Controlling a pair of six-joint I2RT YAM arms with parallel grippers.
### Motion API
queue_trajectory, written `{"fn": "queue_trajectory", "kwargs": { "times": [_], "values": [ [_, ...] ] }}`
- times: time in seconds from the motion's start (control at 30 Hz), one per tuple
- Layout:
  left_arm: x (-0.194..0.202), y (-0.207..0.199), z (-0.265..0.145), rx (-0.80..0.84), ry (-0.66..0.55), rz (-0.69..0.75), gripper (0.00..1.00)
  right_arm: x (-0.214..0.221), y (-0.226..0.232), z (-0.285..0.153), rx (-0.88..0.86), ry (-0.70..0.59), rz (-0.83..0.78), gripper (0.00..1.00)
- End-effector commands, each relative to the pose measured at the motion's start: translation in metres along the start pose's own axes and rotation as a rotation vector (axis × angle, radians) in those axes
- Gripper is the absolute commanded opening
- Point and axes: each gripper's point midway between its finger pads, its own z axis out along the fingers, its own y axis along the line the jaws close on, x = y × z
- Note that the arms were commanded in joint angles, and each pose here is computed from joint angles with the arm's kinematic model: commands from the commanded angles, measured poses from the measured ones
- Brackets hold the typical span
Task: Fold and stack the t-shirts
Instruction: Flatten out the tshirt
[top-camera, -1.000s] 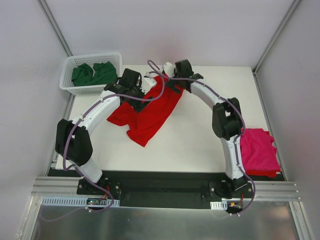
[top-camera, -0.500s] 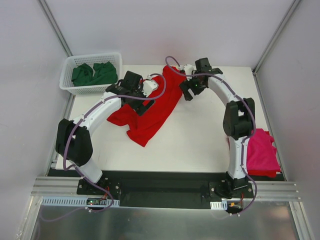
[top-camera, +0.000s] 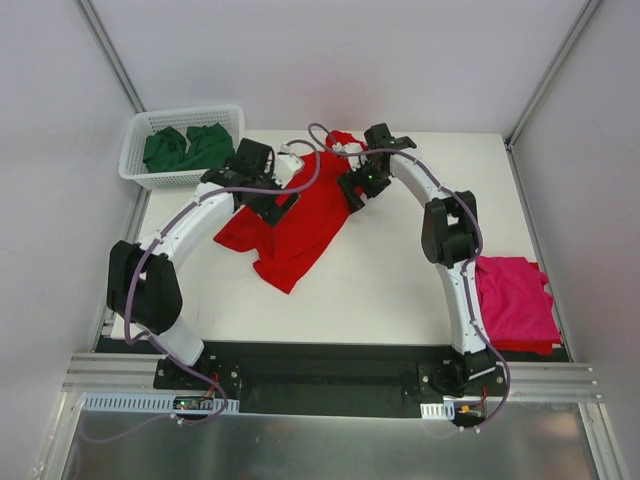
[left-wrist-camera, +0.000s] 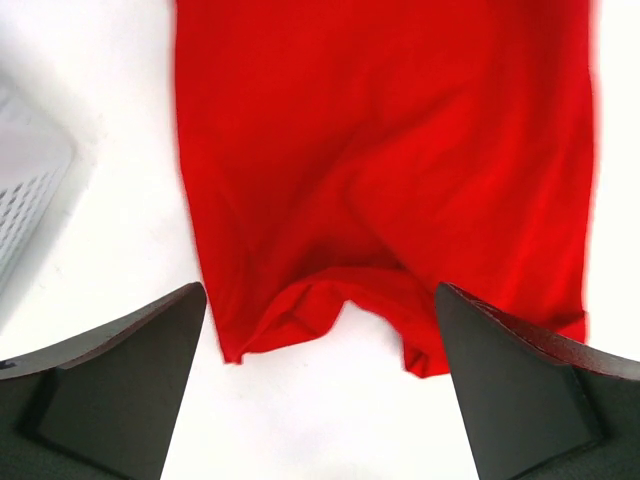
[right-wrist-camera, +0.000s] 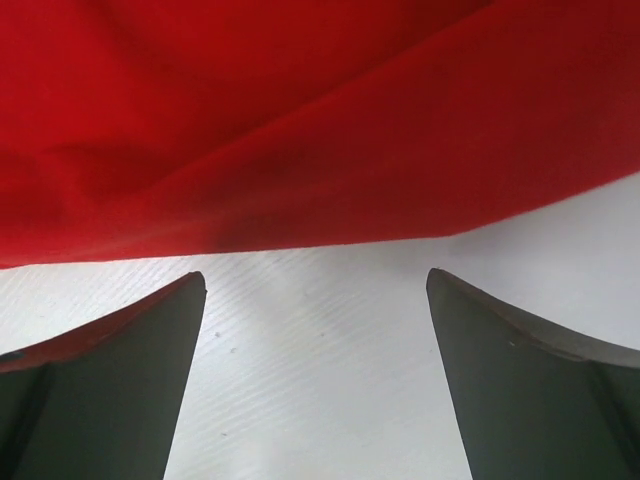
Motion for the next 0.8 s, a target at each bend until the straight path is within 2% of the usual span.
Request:
{"fn": "queue_trajectory", "kwargs": {
  "times": [0.0, 0.27, 0.43, 0.53, 0.67, 0.7, 0.77],
  "values": [
    [0.010, 0.046, -0.026, -0.117, -0.025, -0.141, 0.99, 0.000, 0.014, -0.010, 0.019, 0.038, -0.087, 0.97],
    [0.031, 0.051, -0.049, -0.140, -0.038, -0.117, 0.99, -0.020, 0.026, -0.001, 0.048, 0.033, -0.217, 0.97],
    [0.039, 0.054, -0.064, -0.176, -0.048, -0.115, 0.99, -0.070, 0.040, -0.003, 0.035, -0.157, -0.313, 0.97],
    [0.044, 0.055, -0.069, -0.199, -0.044, -0.108, 0.99, -0.107, 0.054, -0.021, 0.005, -0.297, -0.362, 0.97],
    [0.048, 0.055, -0.076, -0.211, -0.050, -0.104, 0.99, -0.147, 0.072, -0.063, -0.065, -0.494, -0.341, 0.97],
    [0.048, 0.055, -0.076, -0.213, -0.050, -0.103, 0.99, -0.164, 0.077, -0.093, -0.064, -0.578, -0.314, 0.97],
    [0.050, 0.054, -0.078, -0.215, -0.051, -0.103, 0.99, -0.176, 0.064, -0.123, -0.059, -0.643, -0.251, 0.97]
  ]
}}
